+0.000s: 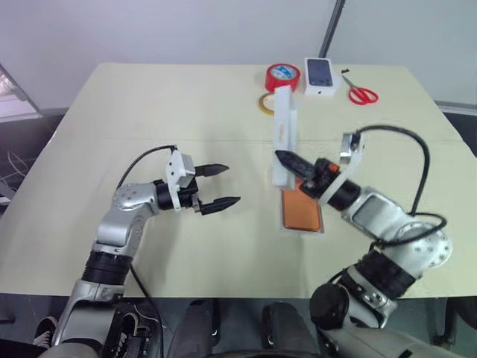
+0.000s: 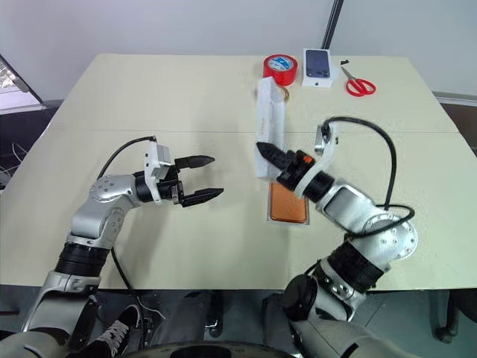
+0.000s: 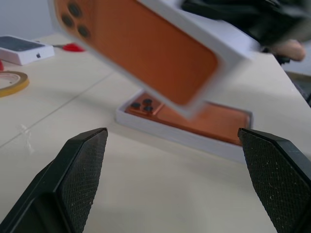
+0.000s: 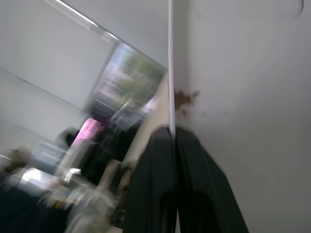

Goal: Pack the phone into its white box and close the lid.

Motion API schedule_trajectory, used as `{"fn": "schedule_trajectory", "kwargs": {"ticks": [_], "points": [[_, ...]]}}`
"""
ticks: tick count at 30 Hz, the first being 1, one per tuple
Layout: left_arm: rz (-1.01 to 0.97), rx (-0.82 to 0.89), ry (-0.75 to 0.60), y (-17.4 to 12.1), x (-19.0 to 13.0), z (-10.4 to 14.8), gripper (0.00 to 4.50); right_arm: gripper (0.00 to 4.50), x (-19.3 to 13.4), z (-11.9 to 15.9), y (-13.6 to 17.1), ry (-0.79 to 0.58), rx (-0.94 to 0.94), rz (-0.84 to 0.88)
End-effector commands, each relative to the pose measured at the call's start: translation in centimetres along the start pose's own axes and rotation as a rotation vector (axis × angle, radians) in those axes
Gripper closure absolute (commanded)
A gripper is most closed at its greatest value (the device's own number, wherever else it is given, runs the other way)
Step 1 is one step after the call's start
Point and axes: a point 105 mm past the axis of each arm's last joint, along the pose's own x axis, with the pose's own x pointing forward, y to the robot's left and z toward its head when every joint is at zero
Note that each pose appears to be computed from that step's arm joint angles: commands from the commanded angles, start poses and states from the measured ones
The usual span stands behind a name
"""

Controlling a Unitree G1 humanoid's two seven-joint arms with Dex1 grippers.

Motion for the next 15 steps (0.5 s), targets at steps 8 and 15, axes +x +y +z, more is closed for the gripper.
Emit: {"fn": "schedule_trajectory", "kwargs": {"ticks": [8,15], "points": [[0.002,0.000,-0.067,-0.7,0.6,1.2,2.32,4.50,-1.9,-3.9,1.6,0.154,0.174,0.028],[-0.025,-0.023,-0.057,-2.3,2.7,-0.2,4.47,4.50,-1.1,-3.3,1.0,0.114,0.217,0.015]]}}
